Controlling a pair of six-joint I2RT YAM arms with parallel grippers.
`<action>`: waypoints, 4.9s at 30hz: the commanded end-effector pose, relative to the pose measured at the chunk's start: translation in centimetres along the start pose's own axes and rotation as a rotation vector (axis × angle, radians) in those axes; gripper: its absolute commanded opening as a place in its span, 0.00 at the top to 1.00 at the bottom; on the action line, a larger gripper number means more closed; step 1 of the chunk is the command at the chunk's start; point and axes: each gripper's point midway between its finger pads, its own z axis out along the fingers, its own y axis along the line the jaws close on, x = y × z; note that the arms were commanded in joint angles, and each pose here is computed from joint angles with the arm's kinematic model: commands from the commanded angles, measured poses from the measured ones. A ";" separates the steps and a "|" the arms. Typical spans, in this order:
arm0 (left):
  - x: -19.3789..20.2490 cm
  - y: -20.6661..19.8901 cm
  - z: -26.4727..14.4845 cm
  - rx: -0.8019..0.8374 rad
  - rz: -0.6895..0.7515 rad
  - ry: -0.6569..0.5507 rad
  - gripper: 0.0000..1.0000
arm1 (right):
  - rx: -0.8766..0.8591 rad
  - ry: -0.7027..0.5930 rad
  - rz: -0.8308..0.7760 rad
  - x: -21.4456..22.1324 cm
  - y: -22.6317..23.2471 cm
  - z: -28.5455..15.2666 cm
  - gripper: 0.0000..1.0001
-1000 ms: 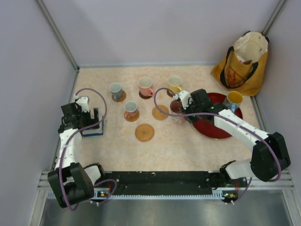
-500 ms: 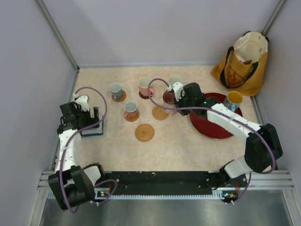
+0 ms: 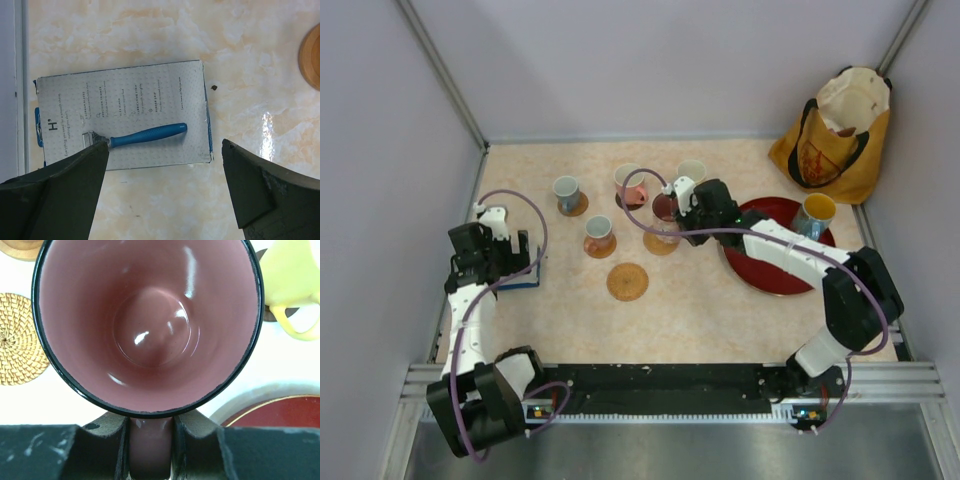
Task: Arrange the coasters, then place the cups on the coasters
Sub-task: Place the cup on the coaster.
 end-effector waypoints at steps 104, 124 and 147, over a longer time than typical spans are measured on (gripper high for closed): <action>-0.5 0.5 0.6 -0.015 0.000 -0.032 0.01 | 0.037 -0.124 -0.048 -3.0 1.6 4.3 0.94; -0.4 0.5 0.8 -0.009 -0.002 -0.023 0.01 | 0.033 -0.105 -0.045 -3.4 1.6 2.9 0.58; -0.3 0.5 0.9 -0.008 -0.002 -0.016 0.01 | 0.112 -0.337 -0.290 -12.1 2.9 -5.4 0.01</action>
